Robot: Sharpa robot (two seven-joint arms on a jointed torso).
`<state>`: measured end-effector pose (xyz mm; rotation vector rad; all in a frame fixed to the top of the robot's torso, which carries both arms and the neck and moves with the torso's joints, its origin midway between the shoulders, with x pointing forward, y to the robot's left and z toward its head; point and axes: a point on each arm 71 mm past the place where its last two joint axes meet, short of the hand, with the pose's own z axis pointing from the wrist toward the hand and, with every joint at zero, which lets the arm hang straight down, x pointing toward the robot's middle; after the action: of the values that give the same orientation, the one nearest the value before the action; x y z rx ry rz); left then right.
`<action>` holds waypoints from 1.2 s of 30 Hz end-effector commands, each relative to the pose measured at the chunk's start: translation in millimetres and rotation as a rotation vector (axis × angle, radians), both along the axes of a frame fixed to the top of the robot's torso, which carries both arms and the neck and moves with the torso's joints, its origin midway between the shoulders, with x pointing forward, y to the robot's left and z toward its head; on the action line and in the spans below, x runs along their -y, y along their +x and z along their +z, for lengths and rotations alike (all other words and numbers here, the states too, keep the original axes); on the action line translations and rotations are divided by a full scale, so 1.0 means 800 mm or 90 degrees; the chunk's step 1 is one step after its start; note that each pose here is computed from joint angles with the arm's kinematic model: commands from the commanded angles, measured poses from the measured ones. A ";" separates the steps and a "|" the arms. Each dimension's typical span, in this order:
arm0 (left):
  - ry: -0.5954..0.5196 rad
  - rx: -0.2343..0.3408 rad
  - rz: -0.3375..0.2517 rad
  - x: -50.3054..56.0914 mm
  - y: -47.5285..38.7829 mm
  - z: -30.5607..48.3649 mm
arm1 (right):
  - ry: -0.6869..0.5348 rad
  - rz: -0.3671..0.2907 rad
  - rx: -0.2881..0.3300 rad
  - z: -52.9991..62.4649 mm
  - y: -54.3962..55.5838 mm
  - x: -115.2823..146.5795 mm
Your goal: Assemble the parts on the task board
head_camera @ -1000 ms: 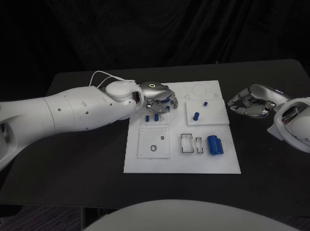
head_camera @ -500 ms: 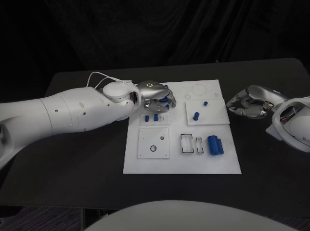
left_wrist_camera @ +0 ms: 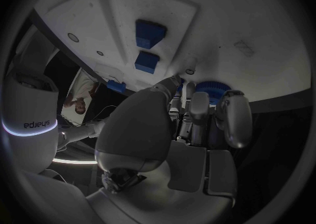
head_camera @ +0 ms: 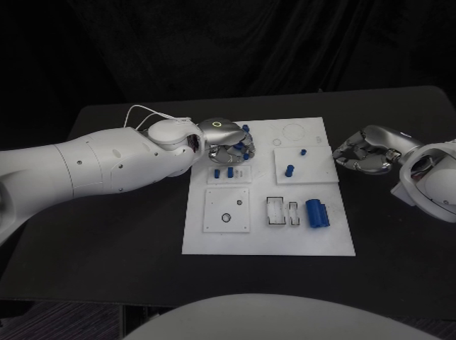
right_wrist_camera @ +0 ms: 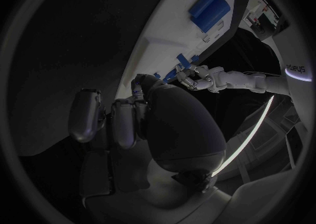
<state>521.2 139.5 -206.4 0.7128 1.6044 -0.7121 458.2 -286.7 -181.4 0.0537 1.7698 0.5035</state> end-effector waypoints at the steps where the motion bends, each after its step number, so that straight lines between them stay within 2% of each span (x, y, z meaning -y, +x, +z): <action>1: -0.011 0.012 -0.016 0.001 -0.002 0.0017 | -0.006 0.003 -0.009 -0.002 0.000 -0.001; 12: -0.030 0.031 -0.038 0.001 -0.006 0.0048 | -0.008 0.003 -0.012 -0.003 0.001 -0.002; 21: -0.057 0.068 -0.037 -0.011 -0.008 0.0105 | -0.015 -0.002 -0.019 -0.005 0.003 0.001; 24: -0.064 0.076 -0.032 -0.018 -0.011 0.0124 | -0.017 -0.004 -0.023 -0.006 0.003 0.002; 27: -0.064 0.077 -0.032 -0.019 -0.011 0.0125 | -0.017 -0.004 -0.023 -0.006 0.003 0.002; 29: -0.072 0.083 -0.019 -0.033 -0.017 0.0165 | -0.020 -0.007 -0.027 -0.007 0.003 0.003; 36: -0.067 0.074 0.004 -0.056 -0.025 0.0197 | -0.021 -0.008 -0.029 -0.008 0.004 0.004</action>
<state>501.9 185.8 -194.2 0.6700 1.4713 -0.7329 461.8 -288.8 -185.4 0.0484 1.8027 0.4847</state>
